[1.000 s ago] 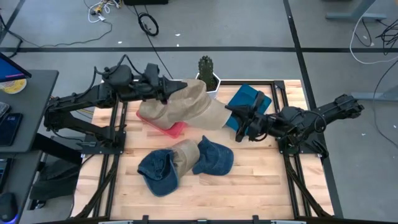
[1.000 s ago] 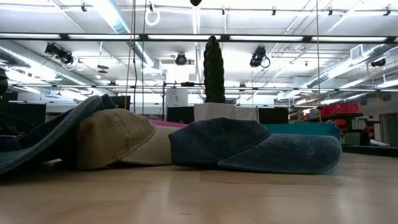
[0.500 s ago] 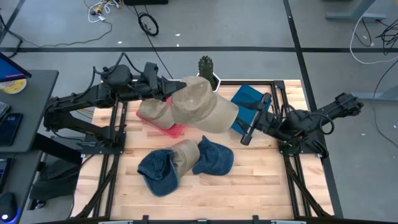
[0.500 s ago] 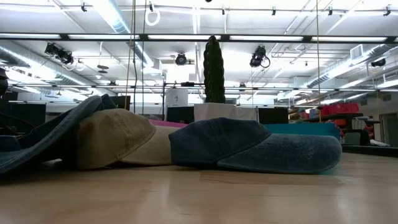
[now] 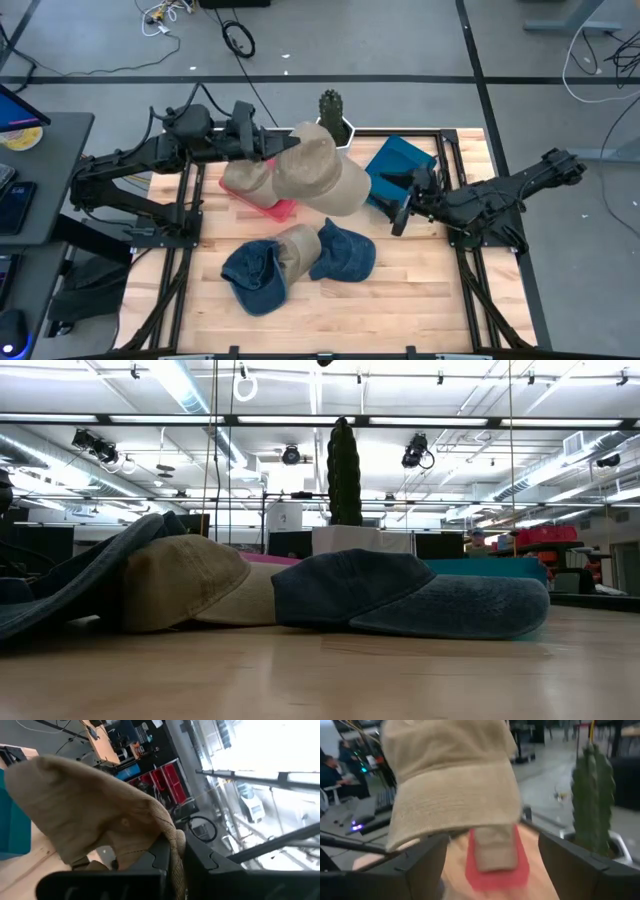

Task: Pick & Place hat
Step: Put the right brown cap into the red bin

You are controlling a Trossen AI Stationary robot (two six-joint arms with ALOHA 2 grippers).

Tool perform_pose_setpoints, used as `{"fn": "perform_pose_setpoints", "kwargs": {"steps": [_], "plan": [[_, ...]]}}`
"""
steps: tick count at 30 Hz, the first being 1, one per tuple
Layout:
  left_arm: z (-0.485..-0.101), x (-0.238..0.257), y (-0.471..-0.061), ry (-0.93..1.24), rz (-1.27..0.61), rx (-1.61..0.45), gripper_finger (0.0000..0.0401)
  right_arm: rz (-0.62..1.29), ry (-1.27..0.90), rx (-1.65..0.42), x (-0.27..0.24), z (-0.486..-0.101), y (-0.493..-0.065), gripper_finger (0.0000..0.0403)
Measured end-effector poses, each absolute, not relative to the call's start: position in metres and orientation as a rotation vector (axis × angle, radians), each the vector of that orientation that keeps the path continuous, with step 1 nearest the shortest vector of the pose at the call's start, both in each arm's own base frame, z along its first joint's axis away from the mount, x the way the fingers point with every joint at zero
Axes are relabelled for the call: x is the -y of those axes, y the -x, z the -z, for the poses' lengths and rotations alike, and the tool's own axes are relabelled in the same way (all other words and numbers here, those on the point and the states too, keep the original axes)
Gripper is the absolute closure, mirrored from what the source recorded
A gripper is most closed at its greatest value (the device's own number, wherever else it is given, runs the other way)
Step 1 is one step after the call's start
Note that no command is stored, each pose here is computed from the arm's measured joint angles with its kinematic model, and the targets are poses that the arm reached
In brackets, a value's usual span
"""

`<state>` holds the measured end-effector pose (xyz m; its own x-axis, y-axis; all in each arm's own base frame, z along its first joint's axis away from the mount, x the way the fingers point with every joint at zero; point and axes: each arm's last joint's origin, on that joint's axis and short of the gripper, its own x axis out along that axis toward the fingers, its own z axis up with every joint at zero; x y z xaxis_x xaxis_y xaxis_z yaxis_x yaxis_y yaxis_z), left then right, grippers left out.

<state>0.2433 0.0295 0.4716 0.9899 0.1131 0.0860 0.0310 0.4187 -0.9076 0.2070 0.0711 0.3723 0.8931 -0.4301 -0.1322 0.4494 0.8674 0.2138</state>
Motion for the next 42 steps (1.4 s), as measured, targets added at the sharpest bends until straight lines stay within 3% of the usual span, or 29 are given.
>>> {"fn": "perform_pose_setpoints", "kwargs": {"steps": [11,21,32,42], "plan": [[-0.443,-0.029,-0.241,0.888,-0.196,-0.152,0.0373,0.498,-0.404,-0.249,-0.058,-0.358,-0.173,0.0134],[-0.412,-0.037,-0.227,0.646,-0.441,-0.454,0.0373,0.498,-0.458,-0.32,-0.058,-0.349,-0.172,0.0177],[-0.4,-0.057,-0.22,0.471,-0.625,-0.521,0.0373,0.506,-0.501,-0.326,-0.061,-0.346,-0.176,0.0191],[-0.354,-0.059,-0.232,0.518,-0.656,-0.567,0.0373,0.513,-0.526,-0.321,-0.061,-0.346,-0.177,0.0191]]}}
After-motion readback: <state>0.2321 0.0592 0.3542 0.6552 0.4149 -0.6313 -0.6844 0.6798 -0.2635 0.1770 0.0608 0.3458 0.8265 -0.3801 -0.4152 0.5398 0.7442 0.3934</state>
